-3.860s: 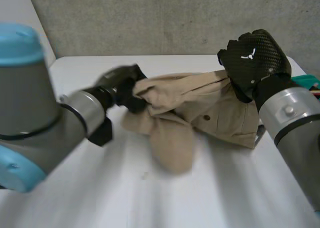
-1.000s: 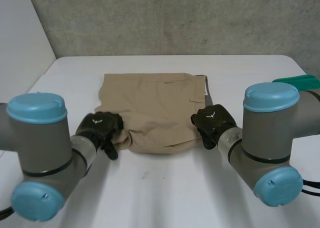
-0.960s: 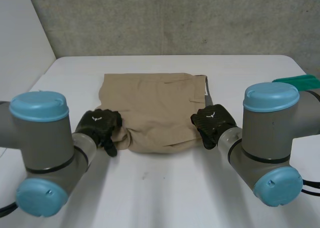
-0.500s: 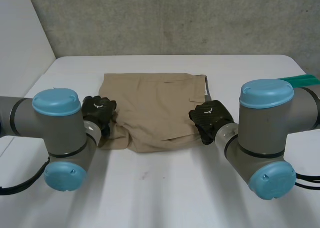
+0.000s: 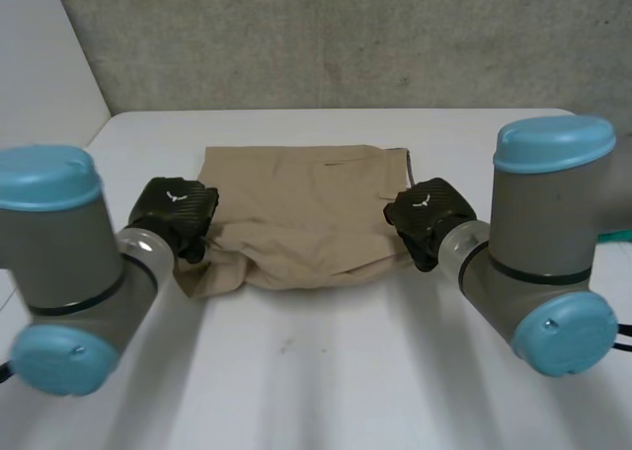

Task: Fold the laundry.

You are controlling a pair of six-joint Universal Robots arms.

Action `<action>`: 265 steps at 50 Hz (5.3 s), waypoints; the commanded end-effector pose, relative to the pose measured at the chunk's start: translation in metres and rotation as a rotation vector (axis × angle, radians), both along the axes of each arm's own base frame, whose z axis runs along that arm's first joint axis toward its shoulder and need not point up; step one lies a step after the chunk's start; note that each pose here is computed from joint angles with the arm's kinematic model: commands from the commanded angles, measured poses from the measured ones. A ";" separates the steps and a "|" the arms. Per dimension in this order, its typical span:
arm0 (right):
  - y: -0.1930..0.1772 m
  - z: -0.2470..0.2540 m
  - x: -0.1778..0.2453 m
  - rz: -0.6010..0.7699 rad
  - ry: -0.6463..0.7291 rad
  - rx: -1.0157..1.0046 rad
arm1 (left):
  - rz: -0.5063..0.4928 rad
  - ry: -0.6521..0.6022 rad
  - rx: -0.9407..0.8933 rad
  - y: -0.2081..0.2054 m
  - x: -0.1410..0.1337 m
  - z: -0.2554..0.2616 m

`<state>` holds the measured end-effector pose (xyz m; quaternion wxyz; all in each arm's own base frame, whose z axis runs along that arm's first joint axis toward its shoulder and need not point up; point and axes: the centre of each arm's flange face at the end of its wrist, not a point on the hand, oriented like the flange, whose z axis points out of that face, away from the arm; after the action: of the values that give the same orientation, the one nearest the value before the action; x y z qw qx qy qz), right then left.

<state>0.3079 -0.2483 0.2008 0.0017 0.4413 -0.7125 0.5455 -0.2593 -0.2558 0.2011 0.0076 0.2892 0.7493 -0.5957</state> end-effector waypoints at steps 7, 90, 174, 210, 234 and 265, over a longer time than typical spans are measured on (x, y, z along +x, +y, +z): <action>0.035 0.039 -0.042 0.056 0.265 0.097 | -0.110 -0.148 0.161 0.083 0.031 0.046; -0.075 0.030 -0.048 -0.224 -0.078 -0.005 | -0.122 0.101 -0.500 -0.036 -0.051 0.028; 0.039 -0.013 0.062 0.570 0.100 -0.281 | -0.037 0.165 -0.325 -0.023 -0.034 0.040; -0.071 -0.017 -0.004 -0.015 -0.351 0.303 | -0.318 0.148 0.014 0.008 -0.133 -0.046; -0.077 -0.069 -0.008 -0.044 -0.123 0.261 | -0.253 -0.064 0.086 0.006 -0.113 -0.075; 0.021 -0.009 -0.028 -0.042 -0.256 0.056 | -0.393 0.299 -0.041 0.038 -0.063 0.100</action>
<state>0.2705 -0.2619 0.2178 -0.0699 0.3226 -0.7254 0.6041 -0.3394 -0.2198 0.2930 -0.1705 0.3496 0.6274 -0.6746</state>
